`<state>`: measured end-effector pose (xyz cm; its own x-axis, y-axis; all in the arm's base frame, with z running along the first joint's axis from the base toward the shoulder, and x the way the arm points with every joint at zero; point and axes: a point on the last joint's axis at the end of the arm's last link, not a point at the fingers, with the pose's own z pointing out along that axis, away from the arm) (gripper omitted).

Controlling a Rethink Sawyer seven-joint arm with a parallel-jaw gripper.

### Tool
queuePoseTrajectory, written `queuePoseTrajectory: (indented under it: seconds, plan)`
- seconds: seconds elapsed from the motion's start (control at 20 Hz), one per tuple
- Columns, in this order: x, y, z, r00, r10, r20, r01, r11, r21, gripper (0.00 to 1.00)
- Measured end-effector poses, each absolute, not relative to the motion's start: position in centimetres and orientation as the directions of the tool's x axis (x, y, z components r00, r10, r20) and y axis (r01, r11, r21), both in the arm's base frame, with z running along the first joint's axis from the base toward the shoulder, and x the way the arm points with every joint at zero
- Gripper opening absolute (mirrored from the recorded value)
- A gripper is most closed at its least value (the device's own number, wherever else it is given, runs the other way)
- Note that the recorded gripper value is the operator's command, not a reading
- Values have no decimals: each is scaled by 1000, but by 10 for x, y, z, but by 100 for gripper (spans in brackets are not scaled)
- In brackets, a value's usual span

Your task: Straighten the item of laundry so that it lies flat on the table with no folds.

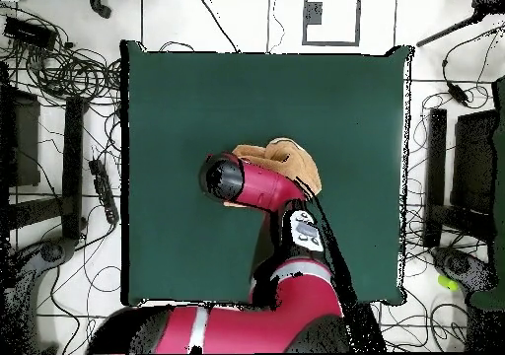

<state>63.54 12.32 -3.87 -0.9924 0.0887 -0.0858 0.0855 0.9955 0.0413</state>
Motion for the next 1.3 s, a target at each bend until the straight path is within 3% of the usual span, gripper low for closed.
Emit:
queuePoseTrajectory:
  seconds: [0.5, 1.3]
  plan:
    - [633, 188, -18, -987, 132, -89, 122, 987, 104, 0]
    - [606, 169, 6, -966, 220, -135, 192, 962, 193, 0]
